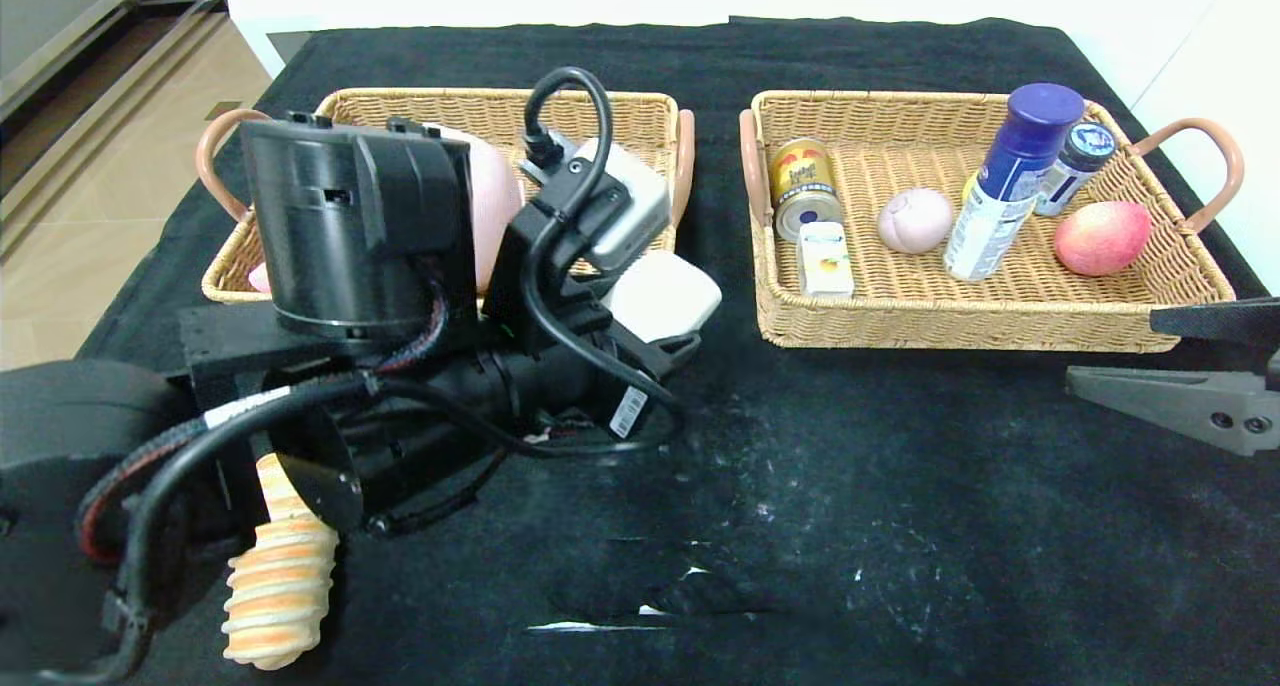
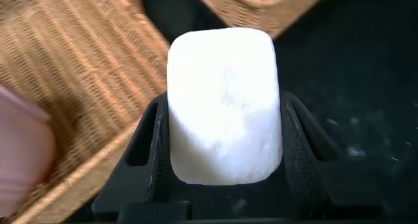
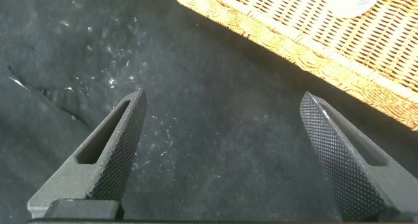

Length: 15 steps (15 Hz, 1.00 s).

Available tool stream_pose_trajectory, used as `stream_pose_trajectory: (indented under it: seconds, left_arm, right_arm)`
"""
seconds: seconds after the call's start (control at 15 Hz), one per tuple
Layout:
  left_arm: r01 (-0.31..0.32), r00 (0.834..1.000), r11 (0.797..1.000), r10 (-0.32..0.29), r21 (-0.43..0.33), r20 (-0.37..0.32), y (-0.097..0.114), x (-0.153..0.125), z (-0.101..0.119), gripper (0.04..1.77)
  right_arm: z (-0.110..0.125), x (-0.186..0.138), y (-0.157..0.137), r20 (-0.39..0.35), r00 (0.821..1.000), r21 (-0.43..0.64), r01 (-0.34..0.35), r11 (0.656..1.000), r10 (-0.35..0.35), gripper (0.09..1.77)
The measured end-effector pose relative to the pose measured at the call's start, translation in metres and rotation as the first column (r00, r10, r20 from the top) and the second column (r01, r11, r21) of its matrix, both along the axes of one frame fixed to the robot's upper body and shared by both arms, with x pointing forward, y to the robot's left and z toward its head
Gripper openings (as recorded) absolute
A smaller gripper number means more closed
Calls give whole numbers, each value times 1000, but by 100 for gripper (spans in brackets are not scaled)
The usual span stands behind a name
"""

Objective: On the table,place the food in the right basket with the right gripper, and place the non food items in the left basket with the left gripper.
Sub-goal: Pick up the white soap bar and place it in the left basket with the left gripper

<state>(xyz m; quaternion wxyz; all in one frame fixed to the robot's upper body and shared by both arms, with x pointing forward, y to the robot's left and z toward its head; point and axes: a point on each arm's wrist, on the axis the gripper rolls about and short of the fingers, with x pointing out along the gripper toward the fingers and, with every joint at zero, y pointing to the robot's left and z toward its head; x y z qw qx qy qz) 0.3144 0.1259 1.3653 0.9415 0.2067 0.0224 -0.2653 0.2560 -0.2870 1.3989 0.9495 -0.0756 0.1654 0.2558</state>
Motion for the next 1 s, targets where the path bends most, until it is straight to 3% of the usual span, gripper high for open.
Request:
stream_pose_trajectory:
  seconds: [0.47,1.0]
  left_arm:
    - [-126,991,990,128,-57,30,39,57,17,101]
    - [-155,985,984,160,-85,59,45,84,27,101]
  right_arm:
    - [0,1,0,-2,1000,-1,2,1000,-2,171]
    - [-1,1,0,-4,1000,-2,4,1000,-4,171]
